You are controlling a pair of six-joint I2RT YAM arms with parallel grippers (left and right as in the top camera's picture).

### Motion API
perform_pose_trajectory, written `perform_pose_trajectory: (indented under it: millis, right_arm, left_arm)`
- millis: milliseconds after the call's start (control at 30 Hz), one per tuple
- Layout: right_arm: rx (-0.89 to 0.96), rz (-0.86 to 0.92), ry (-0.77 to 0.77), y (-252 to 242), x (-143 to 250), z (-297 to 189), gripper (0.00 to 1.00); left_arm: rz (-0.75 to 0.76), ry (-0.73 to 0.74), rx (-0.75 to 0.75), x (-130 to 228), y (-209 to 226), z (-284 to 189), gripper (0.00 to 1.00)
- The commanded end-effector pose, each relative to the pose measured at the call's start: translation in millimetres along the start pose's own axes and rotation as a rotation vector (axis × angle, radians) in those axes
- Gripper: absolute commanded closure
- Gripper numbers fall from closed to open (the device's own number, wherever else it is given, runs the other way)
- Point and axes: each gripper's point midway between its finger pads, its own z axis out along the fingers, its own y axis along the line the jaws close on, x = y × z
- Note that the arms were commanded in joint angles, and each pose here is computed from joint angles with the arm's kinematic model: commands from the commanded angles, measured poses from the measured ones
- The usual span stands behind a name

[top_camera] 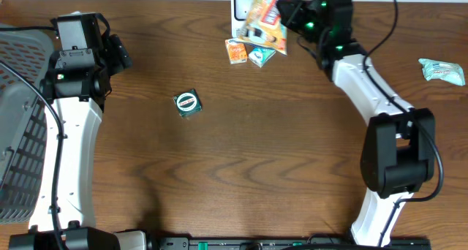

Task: Scan the item barcode
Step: 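Carry the snack bag to the white scanner and hold it there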

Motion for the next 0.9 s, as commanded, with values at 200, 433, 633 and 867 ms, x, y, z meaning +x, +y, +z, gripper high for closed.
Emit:
perform_pose_trajectory:
  millis: [200, 433, 633, 867]
  right_arm:
    - [-0.094, 0.125, -0.044, 21.5, -9.5, 68.4, 0.99]
    - [-0.047, 0.130, 0.084, -2.2, 19.2, 101.2, 0.99]
    - [-0.003, 0.088, 0.137, -14.9, 31.8, 99.6, 0.99]
    - [0.024, 0.103, 0.162, -22.0, 37.4, 98.1, 0.99]
  left_arm:
    - [0.010, -0.001, -0.013, -2.0, 2.7, 1.0, 0.03]
    - [0.011, -0.001, -0.013, -1.9, 2.7, 1.0, 0.02]
    - [0.011, -0.001, -0.013, -2.0, 2.7, 1.0, 0.02]
    - [0.011, -0.001, -0.013, -1.9, 2.7, 1.0, 0.02]
